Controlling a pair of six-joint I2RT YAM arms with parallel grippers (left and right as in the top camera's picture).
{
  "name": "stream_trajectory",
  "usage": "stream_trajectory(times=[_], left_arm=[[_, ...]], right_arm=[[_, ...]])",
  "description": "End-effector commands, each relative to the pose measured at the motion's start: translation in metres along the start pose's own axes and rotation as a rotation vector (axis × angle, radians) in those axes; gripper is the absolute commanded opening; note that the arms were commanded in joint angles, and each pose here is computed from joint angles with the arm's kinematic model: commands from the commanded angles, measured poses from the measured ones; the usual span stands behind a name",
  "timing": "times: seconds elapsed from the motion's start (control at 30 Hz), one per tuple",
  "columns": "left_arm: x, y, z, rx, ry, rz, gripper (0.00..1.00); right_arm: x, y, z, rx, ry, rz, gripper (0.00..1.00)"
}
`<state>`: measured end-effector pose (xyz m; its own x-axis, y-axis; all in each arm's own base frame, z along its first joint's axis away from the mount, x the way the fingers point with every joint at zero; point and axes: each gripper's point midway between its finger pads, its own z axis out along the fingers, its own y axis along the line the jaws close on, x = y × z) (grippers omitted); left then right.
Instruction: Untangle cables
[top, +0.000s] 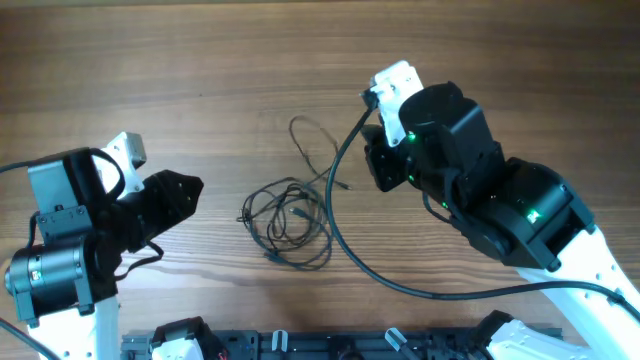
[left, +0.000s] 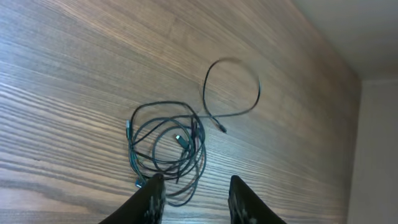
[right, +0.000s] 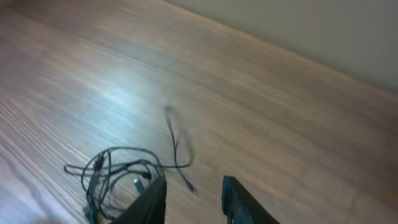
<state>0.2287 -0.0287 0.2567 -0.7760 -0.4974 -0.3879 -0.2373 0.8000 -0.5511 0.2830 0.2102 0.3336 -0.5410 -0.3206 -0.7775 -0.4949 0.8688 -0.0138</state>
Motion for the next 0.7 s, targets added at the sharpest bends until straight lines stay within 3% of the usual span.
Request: stream_trajectory(times=[0.0, 0.1, 0.23, 0.43, 0.67], left_arm=[[0.002, -0.004, -0.001, 0.026, 0.002, 0.028, 0.35], [0.001, -0.004, -0.001, 0.028, -0.004, 0.031, 0.35], [-0.001, -0.005, -0.001, 0.030, -0.009, 0.034, 0.38], [-0.002, -0.006, -0.001, 0.032, -0.016, 0.038, 0.43], [-0.002, -0.005, -0.001, 0.032, -0.016, 0.038, 0.45]], right_arm=[[0.016, 0.022, 0.013, -0.114, 0.093, 0.028, 0.39], [0.054, 0.070, 0.044, -0.380, 0.285, -0.117, 0.60], [0.102, 0.091, 0.109, -0.490, 0.481, -0.243, 0.75], [0.162, 0.131, 0.173, -0.706, 0.626, -0.302, 0.76], [0.170, 0.193, 0.176, -0.818, 0.521, -0.510, 0.79]])
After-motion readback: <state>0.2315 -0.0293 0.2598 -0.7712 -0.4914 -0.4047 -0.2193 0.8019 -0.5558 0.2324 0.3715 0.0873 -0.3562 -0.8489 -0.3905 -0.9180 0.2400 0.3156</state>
